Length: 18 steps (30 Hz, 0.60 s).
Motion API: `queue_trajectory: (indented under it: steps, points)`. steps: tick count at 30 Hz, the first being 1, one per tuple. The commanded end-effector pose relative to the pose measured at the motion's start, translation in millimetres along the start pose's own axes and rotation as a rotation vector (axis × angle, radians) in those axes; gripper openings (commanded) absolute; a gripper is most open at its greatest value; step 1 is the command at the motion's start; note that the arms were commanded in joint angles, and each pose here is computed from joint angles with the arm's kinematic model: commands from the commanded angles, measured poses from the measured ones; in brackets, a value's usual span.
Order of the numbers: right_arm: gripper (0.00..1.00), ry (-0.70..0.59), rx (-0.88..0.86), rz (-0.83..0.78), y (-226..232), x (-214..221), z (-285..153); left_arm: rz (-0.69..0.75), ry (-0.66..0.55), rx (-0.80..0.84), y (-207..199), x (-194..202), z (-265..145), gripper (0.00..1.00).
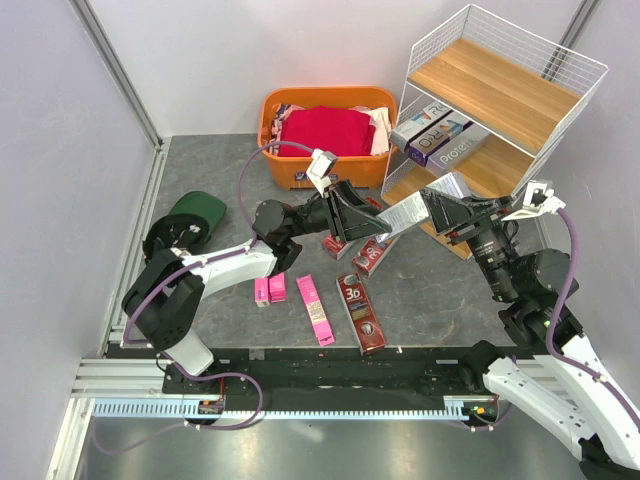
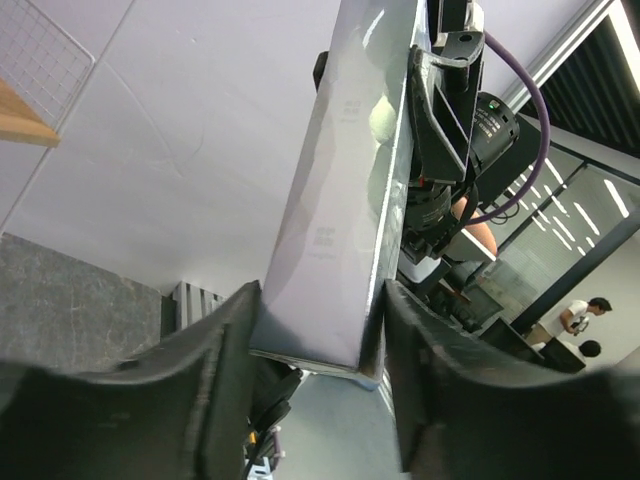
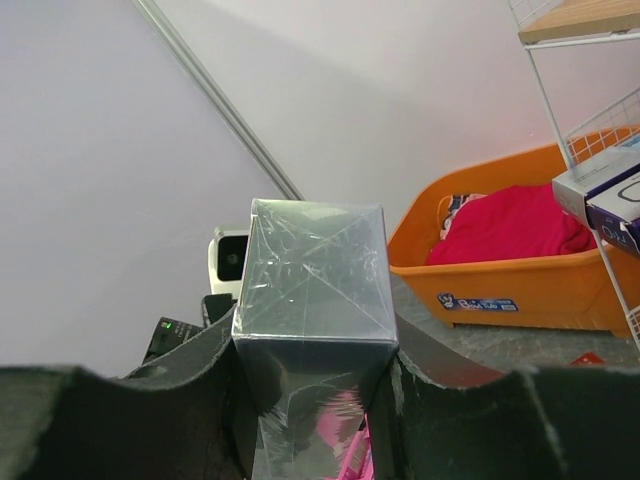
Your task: Place and organize the toothpastes onto the shelf
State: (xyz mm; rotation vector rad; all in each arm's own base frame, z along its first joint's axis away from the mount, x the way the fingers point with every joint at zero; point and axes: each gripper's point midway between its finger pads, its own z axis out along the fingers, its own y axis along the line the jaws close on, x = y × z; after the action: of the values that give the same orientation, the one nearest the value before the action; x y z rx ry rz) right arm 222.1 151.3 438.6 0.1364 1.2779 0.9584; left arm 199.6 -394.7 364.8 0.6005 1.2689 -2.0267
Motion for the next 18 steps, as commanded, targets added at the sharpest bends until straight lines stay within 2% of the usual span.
queue_trajectory:
  steps: [1,3,4,6,7,10,14,15,18]
  points:
    - [0.16,-0.081,-0.035,0.021,13.3,-25.0,-1.8,0.029,0.000,0.080,-17.8,-5.6,6.3,0.43]
    - [0.27,-0.081,-0.025,0.017,11.6,-25.1,-1.9,0.021,0.000,0.082,-16.9,-4.6,5.2,0.28]
    - [0.43,-0.085,-0.013,0.015,9.3,-25.8,-2.1,0.018,-0.006,0.083,-16.6,-5.1,4.3,0.27]
    - [0.57,-0.089,0.002,0.007,7.1,-27.4,-1.9,0.011,-0.008,0.076,-15.1,-4.1,3.3,0.26]
    - [0.69,-0.089,0.008,-0.005,6.1,-28.0,-1.7,0.008,-0.018,0.063,-11.7,-4.8,0.4,0.25]
    - [0.81,-0.088,0.051,-0.034,0.1,-31.6,-1.0,-0.011,-0.035,0.022,-0.8,-3.8,-7.4,0.22]
    - [0.89,-0.116,0.137,-0.066,-14.2,-40.8,-6.3,-0.044,-0.048,-0.033,15.5,0.6,-18.8,0.17]
    - [0.94,-0.128,0.145,-0.069,-15.5,-44.2,-8.4,-0.057,-0.051,-0.054,21.7,3.2,-22.7,0.17]
    - [0.96,-0.166,0.171,-0.078,-19.2,-54.1,-15.2,-0.085,-0.048,-0.118,40.1,8.8,-27.0,0.17]
